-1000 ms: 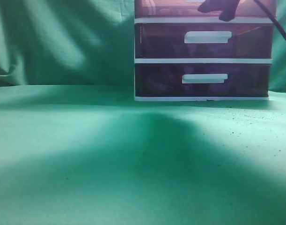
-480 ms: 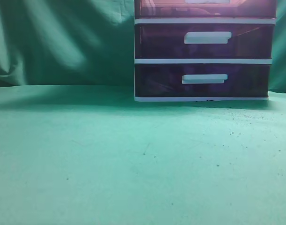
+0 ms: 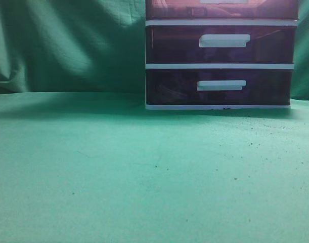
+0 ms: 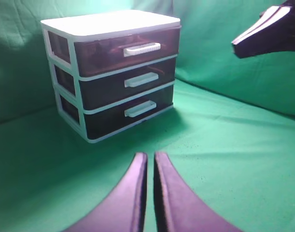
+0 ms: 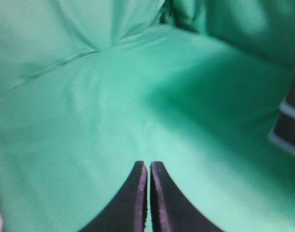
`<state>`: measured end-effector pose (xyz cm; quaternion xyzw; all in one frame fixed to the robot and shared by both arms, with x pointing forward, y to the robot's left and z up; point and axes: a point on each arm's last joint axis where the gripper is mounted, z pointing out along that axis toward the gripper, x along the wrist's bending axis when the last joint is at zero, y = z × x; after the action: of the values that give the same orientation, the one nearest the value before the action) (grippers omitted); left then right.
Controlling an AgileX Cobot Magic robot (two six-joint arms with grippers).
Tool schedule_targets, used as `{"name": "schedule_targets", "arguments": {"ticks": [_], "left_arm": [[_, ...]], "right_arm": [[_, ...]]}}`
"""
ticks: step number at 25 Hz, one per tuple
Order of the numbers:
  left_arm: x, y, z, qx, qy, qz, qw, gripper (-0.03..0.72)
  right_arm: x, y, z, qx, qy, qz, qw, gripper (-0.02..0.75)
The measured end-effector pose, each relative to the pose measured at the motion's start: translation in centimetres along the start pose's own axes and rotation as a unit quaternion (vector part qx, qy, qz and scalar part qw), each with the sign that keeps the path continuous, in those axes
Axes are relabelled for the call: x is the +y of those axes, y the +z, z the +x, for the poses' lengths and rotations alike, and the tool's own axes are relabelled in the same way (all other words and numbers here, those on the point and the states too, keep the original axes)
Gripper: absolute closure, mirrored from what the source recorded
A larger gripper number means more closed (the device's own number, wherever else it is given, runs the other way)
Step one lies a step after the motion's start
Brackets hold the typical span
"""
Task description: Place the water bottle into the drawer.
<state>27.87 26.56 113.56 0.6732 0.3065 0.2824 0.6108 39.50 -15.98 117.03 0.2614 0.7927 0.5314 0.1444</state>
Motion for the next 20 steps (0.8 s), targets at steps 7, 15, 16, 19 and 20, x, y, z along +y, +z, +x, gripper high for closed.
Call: {"name": "schedule_targets", "arguments": {"ticks": [7, 15, 16, 19, 20], "left_arm": [[-6.2, -0.4, -0.1, -0.002, -0.014, -0.014, 1.000, 0.688], [-9.9, 1.3, -0.1, -0.001, -0.041, -0.019, 0.999, 0.688], [-10.3, 1.4, 0.0, 0.000, -0.041, -0.018, 0.999, 0.688], [-11.9, 1.8, 0.1, 0.006, -0.020, 0.003, 1.000, 0.688], [-12.4, 2.0, 0.1, 0.008, -0.014, 0.010, 1.000, 0.688]], "right_arm": [[-1.1, -4.1, 2.5, 0.038, 0.061, 0.033, 0.997, 0.738], [-6.8, -7.4, 4.0, 0.005, 0.011, -0.022, 1.000, 0.738], [-7.7, -7.5, 4.1, -0.002, 0.001, -0.028, 1.000, 0.738], [-9.8, -7.3, 3.8, -0.030, -0.020, -0.050, 0.998, 0.738], [-10.4, -7.0, 3.6, -0.037, -0.019, -0.051, 0.998, 0.738]]}}
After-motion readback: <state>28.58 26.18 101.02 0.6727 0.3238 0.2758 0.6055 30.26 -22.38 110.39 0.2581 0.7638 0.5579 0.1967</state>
